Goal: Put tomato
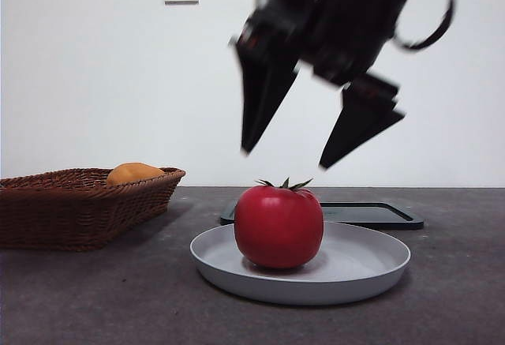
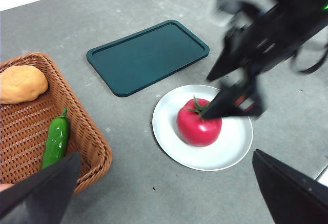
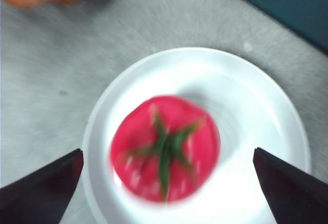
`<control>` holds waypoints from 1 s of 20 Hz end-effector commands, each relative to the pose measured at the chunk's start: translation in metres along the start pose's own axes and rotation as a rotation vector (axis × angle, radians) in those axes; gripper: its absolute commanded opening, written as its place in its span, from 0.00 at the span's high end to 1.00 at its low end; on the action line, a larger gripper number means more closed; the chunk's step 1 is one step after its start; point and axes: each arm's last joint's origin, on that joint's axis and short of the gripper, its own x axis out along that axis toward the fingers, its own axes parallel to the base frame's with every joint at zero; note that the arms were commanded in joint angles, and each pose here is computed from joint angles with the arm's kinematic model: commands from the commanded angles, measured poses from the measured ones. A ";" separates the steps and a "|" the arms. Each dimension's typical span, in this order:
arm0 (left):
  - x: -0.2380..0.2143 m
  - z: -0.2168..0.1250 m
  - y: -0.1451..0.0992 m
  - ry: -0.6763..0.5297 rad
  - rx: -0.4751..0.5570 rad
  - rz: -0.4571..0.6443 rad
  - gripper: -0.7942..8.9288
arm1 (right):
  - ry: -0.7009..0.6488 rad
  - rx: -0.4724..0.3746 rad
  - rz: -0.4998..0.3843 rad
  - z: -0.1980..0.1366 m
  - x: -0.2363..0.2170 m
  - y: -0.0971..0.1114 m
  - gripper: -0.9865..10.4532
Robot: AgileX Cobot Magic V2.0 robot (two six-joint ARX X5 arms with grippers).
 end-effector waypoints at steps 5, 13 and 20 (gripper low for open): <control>-0.001 0.003 -0.001 -0.016 0.001 -0.007 0.15 | 0.108 -0.043 -0.029 0.001 0.049 0.009 0.30; -0.001 0.003 -0.001 -0.016 0.000 -0.007 0.15 | 0.162 -0.012 -0.038 -0.005 0.066 0.012 0.54; -0.001 0.003 -0.001 -0.016 0.000 -0.007 0.15 | 0.171 -0.013 -0.045 0.003 0.058 0.015 0.71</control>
